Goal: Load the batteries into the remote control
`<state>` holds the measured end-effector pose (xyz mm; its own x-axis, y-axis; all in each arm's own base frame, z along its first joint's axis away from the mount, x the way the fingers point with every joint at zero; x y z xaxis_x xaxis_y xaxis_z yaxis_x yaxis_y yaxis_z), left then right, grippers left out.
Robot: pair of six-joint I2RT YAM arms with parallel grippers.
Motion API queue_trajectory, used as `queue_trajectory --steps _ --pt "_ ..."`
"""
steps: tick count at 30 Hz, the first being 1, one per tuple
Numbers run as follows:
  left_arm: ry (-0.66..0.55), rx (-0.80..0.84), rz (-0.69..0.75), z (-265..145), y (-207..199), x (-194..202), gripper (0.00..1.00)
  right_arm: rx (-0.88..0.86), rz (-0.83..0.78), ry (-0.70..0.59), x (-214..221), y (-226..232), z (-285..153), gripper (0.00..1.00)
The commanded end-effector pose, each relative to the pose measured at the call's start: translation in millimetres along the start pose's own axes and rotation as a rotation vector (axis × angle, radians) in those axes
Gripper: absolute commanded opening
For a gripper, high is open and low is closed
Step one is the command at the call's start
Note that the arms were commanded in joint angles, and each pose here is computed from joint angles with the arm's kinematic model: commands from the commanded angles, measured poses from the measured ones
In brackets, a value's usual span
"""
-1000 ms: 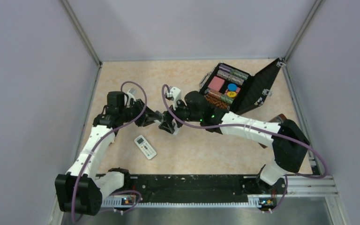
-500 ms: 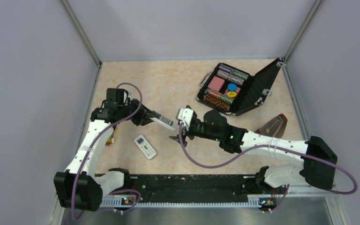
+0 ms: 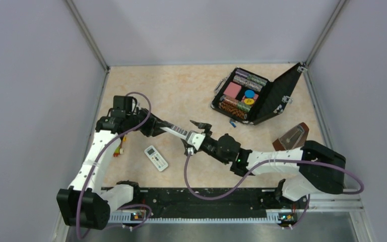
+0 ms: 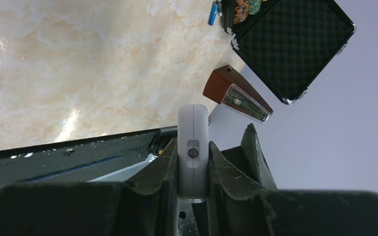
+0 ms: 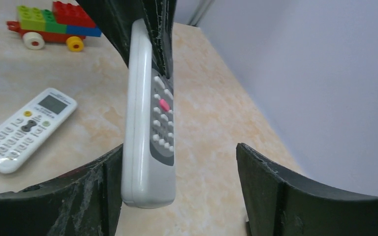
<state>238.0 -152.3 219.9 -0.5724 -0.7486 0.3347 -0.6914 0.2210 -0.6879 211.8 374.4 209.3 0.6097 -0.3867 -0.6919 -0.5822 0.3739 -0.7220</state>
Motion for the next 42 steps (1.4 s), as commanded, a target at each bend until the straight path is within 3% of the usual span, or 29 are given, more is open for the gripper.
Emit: queue_trajectory --steps 1,6,10,13,15,19,22,27,32,37,42 --pt "0.033 0.070 0.021 -15 -18 15 0.00 0.185 -0.045 -0.067 -19 -32 9 0.72" --pt "0.028 0.062 0.022 -15 -14 14 0.00 0.188 -0.039 -0.070 -21 -34 12 0.38" --pt "0.052 0.083 0.047 -15 -16 17 0.00 0.124 -0.025 -0.062 -23 -25 16 0.20" --pt "0.079 0.148 0.116 -18 -24 23 0.09 0.101 0.025 -0.034 -27 -28 18 0.01" --pt "0.072 0.186 0.170 -21 -29 24 0.24 0.085 0.078 -0.034 -35 -32 16 0.00" --pt "0.040 0.287 0.268 -31 -42 27 0.72 0.041 0.221 -0.050 -58 -41 7 0.00" --pt "0.009 0.400 0.352 -43 -59 32 0.89 -0.027 0.310 -0.016 -68 -41 -1 0.00" --pt "-0.078 0.544 0.563 -68 -85 39 0.92 -0.099 0.515 0.026 -80 -45 -11 0.00" --pt "-0.111 0.723 0.761 -96 -102 59 0.93 -0.236 0.856 0.041 -81 -44 -16 0.00" --pt "-0.137 0.815 0.818 -106 -103 66 0.93 -0.336 1.099 0.026 -88 -57 -13 0.00" --pt "-0.078 0.820 0.855 -103 -100 73 0.91 -0.444 1.326 -0.061 -112 -75 -12 0.00"
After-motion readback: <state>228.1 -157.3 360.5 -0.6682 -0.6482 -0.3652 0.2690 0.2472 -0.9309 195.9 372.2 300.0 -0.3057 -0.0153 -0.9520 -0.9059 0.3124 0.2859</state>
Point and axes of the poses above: each gripper's point midway between its finger pads, its own z axis out along the fingers, its own y axis along the line the jaws close on, x = y × z, the point moved 1 cm from there along -z, back along the fingers, and after that the axes turned 15 degrees about -z, right-handed, at the moved point
